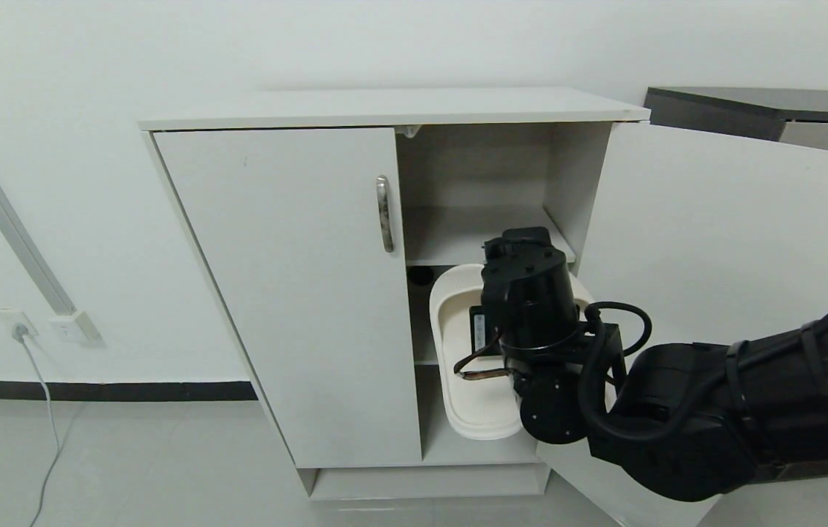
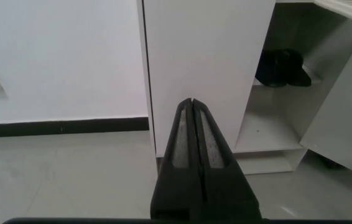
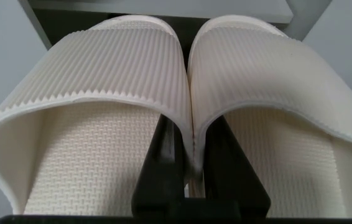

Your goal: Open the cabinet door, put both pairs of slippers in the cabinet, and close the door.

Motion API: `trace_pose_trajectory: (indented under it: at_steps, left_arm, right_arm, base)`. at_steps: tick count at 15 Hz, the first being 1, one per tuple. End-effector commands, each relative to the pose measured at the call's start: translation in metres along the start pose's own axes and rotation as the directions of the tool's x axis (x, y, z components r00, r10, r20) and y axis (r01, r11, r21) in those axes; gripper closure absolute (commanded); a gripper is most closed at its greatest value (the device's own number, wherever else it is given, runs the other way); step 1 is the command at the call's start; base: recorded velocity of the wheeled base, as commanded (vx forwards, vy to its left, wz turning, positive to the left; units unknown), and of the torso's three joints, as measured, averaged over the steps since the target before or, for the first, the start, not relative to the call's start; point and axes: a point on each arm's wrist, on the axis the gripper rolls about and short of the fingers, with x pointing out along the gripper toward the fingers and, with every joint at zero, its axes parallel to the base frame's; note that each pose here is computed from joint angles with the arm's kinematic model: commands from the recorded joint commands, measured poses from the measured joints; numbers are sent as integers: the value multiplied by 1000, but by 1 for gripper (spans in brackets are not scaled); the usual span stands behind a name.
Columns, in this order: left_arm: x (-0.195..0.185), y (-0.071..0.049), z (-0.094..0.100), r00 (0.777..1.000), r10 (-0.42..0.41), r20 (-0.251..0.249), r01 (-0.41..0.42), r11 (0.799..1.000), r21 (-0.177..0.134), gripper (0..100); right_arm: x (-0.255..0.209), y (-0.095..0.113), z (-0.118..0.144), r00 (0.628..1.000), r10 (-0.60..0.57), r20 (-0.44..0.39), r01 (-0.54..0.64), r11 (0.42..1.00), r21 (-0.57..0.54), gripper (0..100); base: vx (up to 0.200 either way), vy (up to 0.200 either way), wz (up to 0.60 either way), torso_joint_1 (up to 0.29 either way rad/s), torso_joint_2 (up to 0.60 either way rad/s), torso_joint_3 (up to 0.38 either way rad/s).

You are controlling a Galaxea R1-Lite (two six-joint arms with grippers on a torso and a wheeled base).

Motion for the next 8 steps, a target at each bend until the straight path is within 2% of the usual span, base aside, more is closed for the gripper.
trace_pose_trajectory:
  at_steps: [1, 5, 8]
  left_arm:
    - [0, 0, 0, 1000, 0, -1, 0, 1000, -1, 100]
    - [0, 0, 0, 1000, 0, -1, 0, 1000, -3, 100]
    - [0, 0, 0, 1000, 0, -1, 0, 1000, -1, 100]
  right_arm:
    - [-2, -2, 5, 1000, 3, 9, -3, 1000, 12, 100]
    - [-6, -4, 12, 999, 10, 32, -11, 1000, 29, 100]
    - [-6, -4, 13, 999, 10, 34, -11, 999, 30, 100]
  base:
    - [0, 0, 0, 0, 0, 0]
    - [0, 0, 0, 0, 0, 0]
    - [200, 0, 0, -4, 1, 1]
